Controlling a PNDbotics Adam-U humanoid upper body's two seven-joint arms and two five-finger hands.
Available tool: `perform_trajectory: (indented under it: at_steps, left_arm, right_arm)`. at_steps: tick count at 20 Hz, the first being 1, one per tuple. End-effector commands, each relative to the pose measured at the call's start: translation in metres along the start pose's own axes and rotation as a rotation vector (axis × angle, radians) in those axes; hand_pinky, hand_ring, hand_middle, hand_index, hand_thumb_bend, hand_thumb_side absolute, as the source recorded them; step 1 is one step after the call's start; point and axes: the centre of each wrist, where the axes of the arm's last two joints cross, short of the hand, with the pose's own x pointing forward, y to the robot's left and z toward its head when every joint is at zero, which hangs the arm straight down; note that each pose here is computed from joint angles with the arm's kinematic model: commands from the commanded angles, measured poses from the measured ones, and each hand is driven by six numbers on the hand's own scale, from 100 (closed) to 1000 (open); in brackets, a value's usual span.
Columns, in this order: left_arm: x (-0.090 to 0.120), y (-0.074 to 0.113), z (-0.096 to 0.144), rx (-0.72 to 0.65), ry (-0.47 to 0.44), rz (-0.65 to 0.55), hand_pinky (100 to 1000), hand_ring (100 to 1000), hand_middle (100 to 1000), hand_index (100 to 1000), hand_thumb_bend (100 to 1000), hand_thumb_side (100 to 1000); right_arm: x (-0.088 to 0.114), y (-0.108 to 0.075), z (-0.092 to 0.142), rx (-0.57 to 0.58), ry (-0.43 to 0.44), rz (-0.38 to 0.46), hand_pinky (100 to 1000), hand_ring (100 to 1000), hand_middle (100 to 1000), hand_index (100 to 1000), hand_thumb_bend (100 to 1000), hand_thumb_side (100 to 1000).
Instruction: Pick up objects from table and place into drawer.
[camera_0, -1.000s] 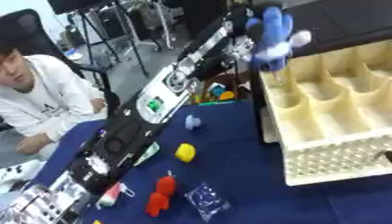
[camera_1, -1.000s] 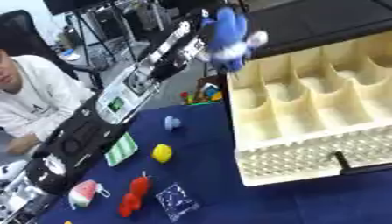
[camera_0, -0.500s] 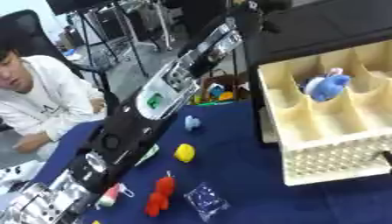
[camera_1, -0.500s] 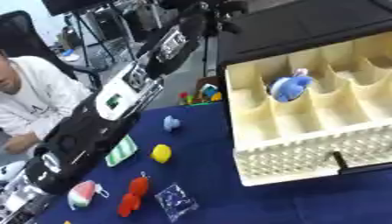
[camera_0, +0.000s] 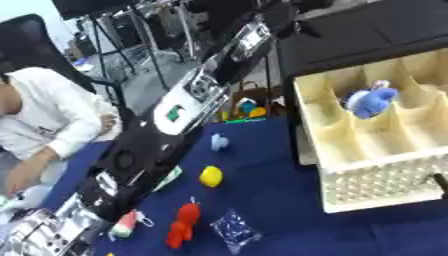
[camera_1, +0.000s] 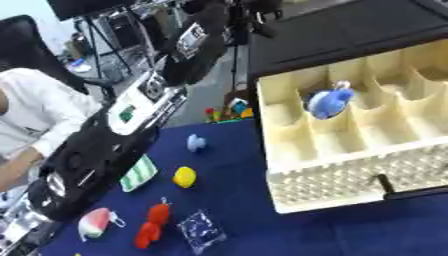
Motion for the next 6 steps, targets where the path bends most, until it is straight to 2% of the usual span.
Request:
perform_trajectory:
  at_steps: [1, 2, 3, 4, 5, 6]
  left_arm:
    - [0.014, 0.024, 0.01, 0.015, 0.002, -0.072, 692, 893, 899, 1000, 100, 1000]
    - [0.018, 0.025, 0.015, 0.016, 0.003, -0.083, 686, 889, 896, 1000, 100, 1000]
    - [0.022, 0.027, 0.02, 0.025, 0.001, -0.089, 575, 830, 850, 960, 100, 1000]
    - [0.029, 0.027, 0.025, 0.039, -0.006, -0.088, 540, 807, 828, 940, 100, 1000]
    - [0.039, 0.028, 0.029, 0.052, -0.022, -0.089, 465, 768, 790, 904, 100, 981]
    - [0.049, 0.028, 0.033, 0.069, -0.038, -0.084, 420, 736, 768, 879, 100, 925]
  right_arm:
    - [0.002, -0.002, -0.005, -0.007, -0.025, 0.0, 700, 764, 711, 724, 100, 735]
    - [0.002, -0.004, -0.005, -0.003, -0.026, 0.007, 700, 764, 711, 724, 100, 734]
    - [0.001, -0.006, -0.004, 0.001, -0.028, 0.016, 699, 762, 710, 723, 100, 734]
    - [0.0, -0.008, -0.004, 0.005, -0.03, 0.026, 698, 762, 711, 723, 100, 734]
    - [-0.001, -0.01, -0.005, 0.008, -0.036, 0.037, 698, 761, 710, 723, 100, 734]
    - [-0.001, -0.012, -0.006, 0.01, -0.041, 0.047, 698, 761, 710, 723, 100, 734]
